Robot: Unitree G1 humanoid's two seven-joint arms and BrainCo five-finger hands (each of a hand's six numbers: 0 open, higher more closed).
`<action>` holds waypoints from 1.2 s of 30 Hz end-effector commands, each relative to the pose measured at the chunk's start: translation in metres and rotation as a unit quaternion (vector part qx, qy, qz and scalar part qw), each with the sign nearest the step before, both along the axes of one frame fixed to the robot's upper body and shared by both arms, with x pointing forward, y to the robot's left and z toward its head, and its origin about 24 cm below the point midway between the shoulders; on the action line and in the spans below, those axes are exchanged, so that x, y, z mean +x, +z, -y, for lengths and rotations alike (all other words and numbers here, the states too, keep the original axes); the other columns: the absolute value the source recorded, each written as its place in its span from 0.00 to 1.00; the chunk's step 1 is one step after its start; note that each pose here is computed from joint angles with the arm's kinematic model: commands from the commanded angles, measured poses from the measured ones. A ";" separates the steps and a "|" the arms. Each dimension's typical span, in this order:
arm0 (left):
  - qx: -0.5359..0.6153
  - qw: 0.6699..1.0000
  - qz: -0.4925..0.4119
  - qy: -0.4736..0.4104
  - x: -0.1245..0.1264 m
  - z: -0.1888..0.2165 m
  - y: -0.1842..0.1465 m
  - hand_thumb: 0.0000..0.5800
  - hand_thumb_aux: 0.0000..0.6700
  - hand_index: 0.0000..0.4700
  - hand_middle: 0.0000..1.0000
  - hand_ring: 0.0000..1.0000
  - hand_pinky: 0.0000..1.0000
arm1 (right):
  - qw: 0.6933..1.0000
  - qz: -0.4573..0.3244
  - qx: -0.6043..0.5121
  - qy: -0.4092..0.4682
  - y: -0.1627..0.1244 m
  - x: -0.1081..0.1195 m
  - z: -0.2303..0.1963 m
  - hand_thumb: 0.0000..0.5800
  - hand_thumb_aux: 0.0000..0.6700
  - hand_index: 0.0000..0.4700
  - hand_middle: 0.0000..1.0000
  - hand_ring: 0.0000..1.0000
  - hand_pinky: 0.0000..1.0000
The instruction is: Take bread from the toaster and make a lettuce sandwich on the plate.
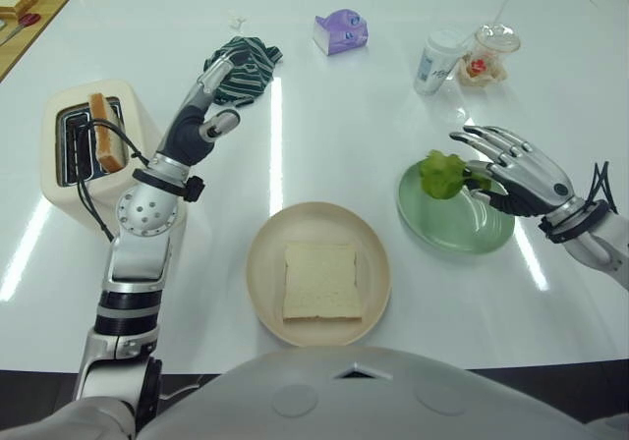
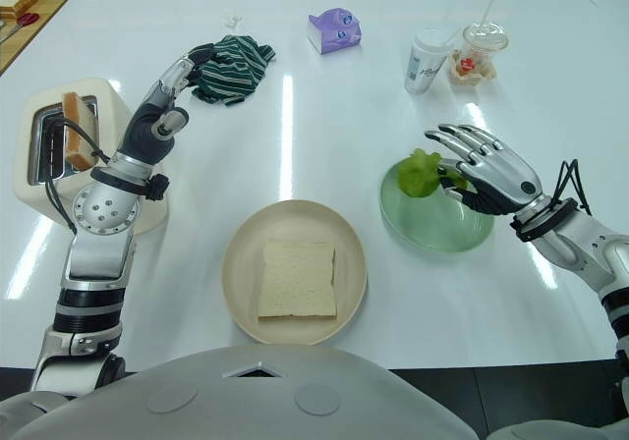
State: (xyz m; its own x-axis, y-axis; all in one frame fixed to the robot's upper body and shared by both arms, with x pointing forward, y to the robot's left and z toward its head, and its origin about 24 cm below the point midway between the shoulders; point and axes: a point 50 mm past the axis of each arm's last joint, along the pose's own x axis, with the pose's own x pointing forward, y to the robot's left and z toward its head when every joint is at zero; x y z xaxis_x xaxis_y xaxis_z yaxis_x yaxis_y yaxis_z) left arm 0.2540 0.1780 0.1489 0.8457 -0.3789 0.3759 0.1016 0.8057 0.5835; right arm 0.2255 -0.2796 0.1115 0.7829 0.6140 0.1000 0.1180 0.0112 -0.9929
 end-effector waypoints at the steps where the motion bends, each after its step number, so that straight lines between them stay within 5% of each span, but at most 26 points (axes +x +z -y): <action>1: 0.002 1.000 -0.005 0.009 0.001 -0.002 -0.003 0.00 0.00 0.00 0.00 0.00 0.00 | 0.997 -0.043 0.020 0.064 0.001 -0.007 -0.045 1.00 1.00 1.00 0.00 0.00 0.00; 8: -0.002 1.000 -0.002 0.015 0.000 -0.004 -0.002 0.00 0.00 0.00 0.00 0.00 0.00 | 0.982 -0.040 0.074 0.168 0.013 -0.016 -0.120 1.00 1.00 1.00 0.00 0.00 0.00; 15: -0.002 1.000 0.001 0.015 0.000 -0.006 -0.001 0.00 0.00 0.00 0.00 0.00 0.00 | 0.963 -0.106 0.075 0.237 -0.015 -0.033 -0.158 1.00 1.00 1.00 0.00 0.00 0.00; 21: -0.001 1.000 -0.001 0.017 0.000 -0.007 -0.001 0.00 0.00 0.00 0.00 0.00 0.00 | 0.947 -0.180 0.032 0.262 -0.037 -0.048 -0.167 1.00 1.00 1.00 0.00 0.00 0.00; 36: 0.003 1.000 -0.003 0.016 0.000 -0.006 -0.002 0.00 0.00 0.00 0.00 0.00 0.00 | 0.933 -0.229 -0.048 0.274 -0.035 -0.060 -0.159 1.00 1.00 1.00 0.00 0.00 0.00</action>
State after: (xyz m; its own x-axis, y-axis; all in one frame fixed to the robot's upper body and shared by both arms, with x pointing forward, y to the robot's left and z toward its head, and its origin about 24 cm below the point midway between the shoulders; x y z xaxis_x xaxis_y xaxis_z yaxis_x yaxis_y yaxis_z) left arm 0.2543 0.1829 0.1496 0.8527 -0.3496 0.3882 0.0724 0.8150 0.5750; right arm 0.1632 -0.1174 0.0712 0.2948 0.9261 -0.2355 -0.3292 -0.1330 -0.9349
